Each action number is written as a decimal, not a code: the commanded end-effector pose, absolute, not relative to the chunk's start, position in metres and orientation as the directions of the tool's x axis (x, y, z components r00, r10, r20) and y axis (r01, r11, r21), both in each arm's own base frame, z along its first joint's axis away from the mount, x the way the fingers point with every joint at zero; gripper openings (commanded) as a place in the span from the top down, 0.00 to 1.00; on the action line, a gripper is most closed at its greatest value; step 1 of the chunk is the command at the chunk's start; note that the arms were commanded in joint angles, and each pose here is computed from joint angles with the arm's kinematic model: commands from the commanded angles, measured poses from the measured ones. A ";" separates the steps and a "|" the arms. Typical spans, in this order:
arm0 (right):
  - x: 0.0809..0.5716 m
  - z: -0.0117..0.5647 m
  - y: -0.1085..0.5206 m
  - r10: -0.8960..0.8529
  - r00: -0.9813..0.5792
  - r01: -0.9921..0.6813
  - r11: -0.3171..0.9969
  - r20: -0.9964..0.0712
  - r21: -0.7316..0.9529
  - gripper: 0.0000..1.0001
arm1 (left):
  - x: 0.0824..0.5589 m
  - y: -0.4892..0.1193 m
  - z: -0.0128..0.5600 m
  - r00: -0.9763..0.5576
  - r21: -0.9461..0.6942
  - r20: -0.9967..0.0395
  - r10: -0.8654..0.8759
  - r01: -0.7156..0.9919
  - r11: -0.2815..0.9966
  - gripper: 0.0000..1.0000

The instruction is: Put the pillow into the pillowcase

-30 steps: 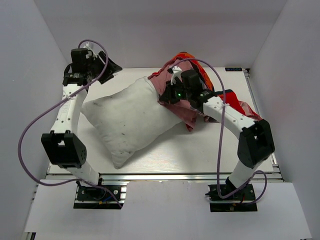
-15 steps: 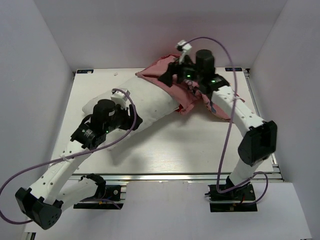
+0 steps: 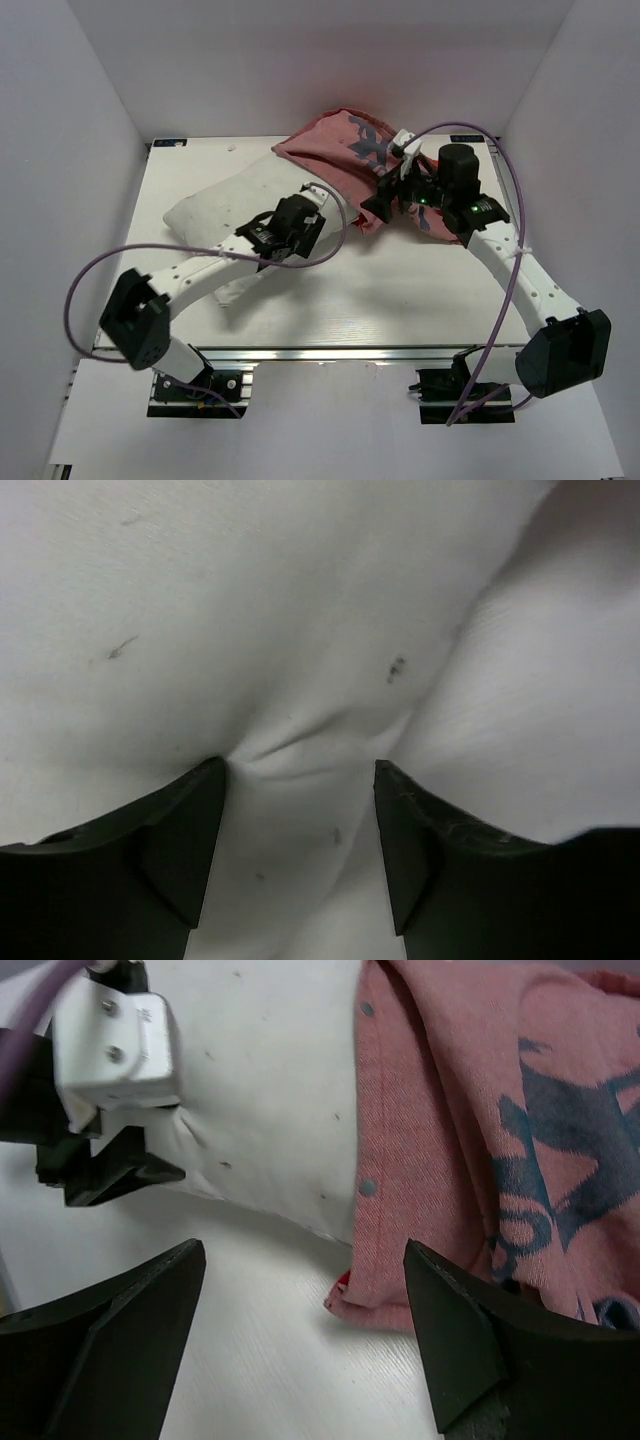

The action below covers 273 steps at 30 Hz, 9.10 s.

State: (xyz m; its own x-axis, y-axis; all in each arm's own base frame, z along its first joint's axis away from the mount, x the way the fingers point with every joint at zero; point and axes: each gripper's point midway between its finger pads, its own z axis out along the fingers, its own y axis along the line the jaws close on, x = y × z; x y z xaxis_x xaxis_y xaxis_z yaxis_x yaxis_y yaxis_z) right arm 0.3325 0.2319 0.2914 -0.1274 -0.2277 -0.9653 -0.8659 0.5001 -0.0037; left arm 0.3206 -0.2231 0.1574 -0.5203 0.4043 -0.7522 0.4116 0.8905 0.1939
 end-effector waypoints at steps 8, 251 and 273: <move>0.358 0.232 0.240 -0.425 -0.103 -0.734 0.642 -0.899 -0.220 0.16 | 0.341 -0.204 0.142 -0.547 0.300 -0.727 0.415 0.291 0.908 0.95; 0.498 0.315 0.364 -0.292 0.010 -0.746 0.635 -0.956 -0.202 1.00 | 0.403 -0.128 0.374 -0.096 -0.475 -0.878 -0.469 0.055 0.878 0.39; 0.502 0.456 0.294 -0.244 0.316 -0.605 0.693 -0.917 -0.393 0.44 | 0.390 -0.110 0.260 -0.351 -0.289 -0.896 -0.274 -0.010 0.957 0.17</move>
State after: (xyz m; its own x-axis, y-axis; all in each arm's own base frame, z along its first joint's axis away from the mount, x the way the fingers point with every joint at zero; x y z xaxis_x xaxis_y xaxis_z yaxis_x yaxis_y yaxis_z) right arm 0.5458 0.3165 0.3291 0.0635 -0.3482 -0.9353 -0.6571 0.6908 -0.3018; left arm 0.3741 -0.1076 0.2319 -0.3884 -0.2390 -0.8900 -0.0223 0.9679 -0.2502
